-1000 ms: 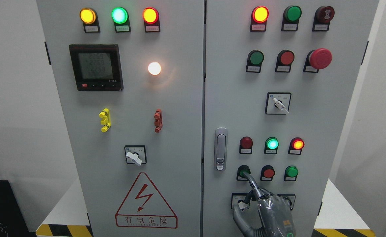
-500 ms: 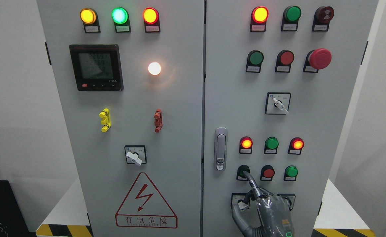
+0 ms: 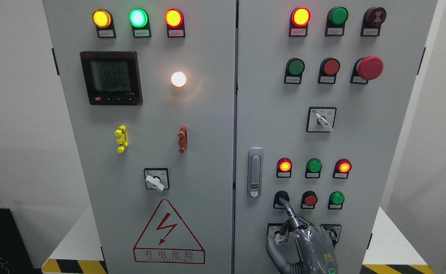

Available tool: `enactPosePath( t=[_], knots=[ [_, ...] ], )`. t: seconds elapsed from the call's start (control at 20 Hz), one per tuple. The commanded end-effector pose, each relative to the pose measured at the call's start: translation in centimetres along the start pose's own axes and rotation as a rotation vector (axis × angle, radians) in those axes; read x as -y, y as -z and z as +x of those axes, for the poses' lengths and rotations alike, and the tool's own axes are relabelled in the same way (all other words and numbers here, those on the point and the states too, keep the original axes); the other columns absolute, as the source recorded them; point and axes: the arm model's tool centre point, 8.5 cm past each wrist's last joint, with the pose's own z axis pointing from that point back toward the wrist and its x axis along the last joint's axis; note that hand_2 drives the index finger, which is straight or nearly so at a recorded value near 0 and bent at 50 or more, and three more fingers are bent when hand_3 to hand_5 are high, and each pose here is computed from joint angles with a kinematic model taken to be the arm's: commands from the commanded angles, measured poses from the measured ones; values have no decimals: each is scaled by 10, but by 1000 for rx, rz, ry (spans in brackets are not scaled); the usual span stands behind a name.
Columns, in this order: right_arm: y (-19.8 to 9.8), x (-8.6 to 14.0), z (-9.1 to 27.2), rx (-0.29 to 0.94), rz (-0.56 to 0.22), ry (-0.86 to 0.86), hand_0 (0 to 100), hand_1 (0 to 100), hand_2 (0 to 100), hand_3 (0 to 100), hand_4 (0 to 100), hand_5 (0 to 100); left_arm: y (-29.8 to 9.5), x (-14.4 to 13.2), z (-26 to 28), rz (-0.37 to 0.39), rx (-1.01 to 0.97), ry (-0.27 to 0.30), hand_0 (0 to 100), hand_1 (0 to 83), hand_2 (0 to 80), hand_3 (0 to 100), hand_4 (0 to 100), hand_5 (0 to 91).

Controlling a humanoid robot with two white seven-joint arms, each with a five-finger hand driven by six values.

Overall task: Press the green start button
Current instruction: 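Withdraw the right hand downward away from the buttons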

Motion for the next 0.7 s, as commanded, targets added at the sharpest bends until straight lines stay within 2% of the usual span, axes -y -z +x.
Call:
enactPosePath(
  t=[0.0, 0.65],
  knots=[
    [-5, 12, 2, 3, -31, -4, 593, 336, 0, 677, 669, 683, 0, 0, -1, 0, -1, 0, 120, 556, 0, 0, 0, 0],
    [-31, 24, 12, -6, -85, 145, 684, 353, 0, 688, 675, 680, 0, 0, 0, 0, 1, 0, 120, 556, 0, 0, 0, 0]
  ],
)
